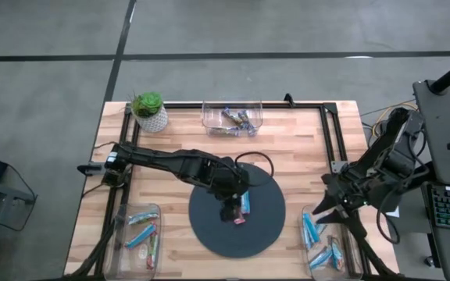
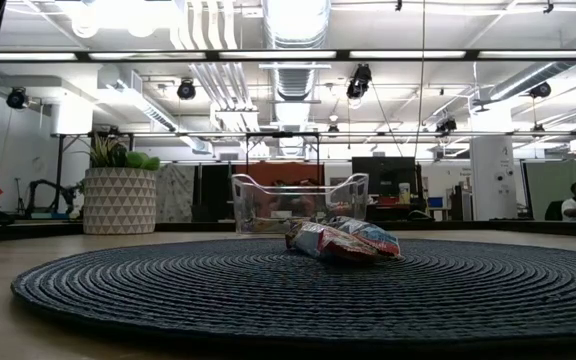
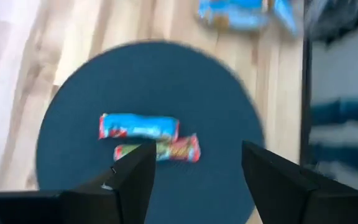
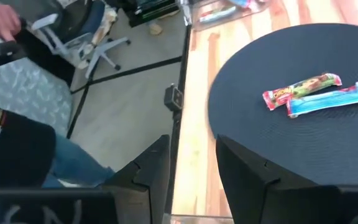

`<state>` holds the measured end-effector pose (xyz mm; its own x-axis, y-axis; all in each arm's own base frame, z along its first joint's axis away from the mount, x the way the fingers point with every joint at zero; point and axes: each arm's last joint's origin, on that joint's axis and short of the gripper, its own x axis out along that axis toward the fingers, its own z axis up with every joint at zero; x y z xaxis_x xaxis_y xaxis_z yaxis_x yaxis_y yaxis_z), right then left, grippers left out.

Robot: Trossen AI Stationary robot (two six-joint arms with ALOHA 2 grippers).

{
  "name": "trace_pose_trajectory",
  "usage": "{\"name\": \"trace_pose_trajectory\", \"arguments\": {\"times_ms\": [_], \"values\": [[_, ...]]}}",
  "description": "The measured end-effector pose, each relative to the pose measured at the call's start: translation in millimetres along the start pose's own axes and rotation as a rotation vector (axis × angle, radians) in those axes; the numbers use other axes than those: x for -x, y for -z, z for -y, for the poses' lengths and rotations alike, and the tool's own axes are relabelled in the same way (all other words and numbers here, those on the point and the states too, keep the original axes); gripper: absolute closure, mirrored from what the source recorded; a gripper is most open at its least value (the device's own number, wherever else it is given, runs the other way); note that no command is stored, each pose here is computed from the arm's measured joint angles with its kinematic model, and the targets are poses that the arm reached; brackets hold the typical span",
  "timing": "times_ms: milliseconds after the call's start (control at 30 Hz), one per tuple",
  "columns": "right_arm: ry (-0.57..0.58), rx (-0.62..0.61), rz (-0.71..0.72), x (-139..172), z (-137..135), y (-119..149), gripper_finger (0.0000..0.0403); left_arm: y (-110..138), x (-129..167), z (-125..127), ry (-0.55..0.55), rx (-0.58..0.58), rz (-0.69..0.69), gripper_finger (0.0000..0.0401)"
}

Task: Pick and place Granola Bars by type
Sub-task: Put the red granola bar into the bottom left transparent bin

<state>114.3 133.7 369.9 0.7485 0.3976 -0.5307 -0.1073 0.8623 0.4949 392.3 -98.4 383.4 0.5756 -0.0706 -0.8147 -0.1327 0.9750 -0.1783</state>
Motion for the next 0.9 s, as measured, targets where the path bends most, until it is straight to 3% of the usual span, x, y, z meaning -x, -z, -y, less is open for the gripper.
{"name": "trace_pose_trajectory", "arguments": {"times_ms": [233,600,900], "values": [[0.058,-0.047,0.042,-5,5,-5,0.0280,10,0,-4,-0.019,-0.249,-0.113,0.0183],[0.115,-0.158,0.083,-10,15,-13,0.0280,12,-9,-6,-0.017,-0.611,-0.142,0.0183],[0.122,-0.207,0.083,-12,16,-12,0.0280,30,-52,-13,-0.015,-0.774,-0.223,0.0183]]}}
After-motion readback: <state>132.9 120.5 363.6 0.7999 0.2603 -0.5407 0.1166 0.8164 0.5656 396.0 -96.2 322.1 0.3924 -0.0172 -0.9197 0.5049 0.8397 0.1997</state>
